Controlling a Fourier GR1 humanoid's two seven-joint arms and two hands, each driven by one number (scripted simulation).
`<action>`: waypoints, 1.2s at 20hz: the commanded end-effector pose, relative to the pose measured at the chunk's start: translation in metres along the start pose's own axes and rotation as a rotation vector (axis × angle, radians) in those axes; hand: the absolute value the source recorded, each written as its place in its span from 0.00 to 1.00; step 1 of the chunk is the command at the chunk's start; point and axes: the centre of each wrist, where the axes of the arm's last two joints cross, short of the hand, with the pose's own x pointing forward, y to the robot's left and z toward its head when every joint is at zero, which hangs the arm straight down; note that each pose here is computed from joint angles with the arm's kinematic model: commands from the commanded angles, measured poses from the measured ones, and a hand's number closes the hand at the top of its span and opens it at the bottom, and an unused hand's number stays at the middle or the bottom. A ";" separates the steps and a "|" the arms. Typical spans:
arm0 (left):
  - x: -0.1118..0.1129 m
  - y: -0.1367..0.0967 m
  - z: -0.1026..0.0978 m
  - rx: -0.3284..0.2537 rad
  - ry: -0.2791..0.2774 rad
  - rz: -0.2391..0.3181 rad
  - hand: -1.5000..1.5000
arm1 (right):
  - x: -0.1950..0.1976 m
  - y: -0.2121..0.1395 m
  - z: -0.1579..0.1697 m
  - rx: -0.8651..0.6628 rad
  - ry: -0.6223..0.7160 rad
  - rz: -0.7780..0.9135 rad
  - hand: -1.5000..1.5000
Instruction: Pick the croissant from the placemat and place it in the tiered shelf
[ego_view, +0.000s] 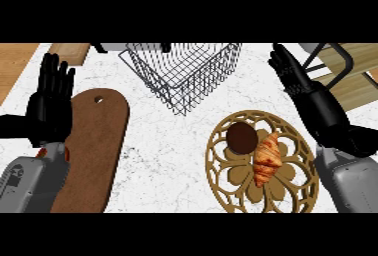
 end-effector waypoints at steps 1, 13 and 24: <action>-0.002 0.004 0.007 -0.014 0.022 -0.055 0.50 | -0.008 0.004 0.005 -0.038 0.087 0.045 1.00; 0.001 0.021 0.046 -0.078 0.190 -0.247 0.50 | -0.012 0.017 -0.015 -0.325 0.502 0.104 0.00; -0.009 0.016 0.051 -0.071 0.207 -0.227 0.50 | 0.070 0.036 -0.042 0.241 0.781 0.607 0.00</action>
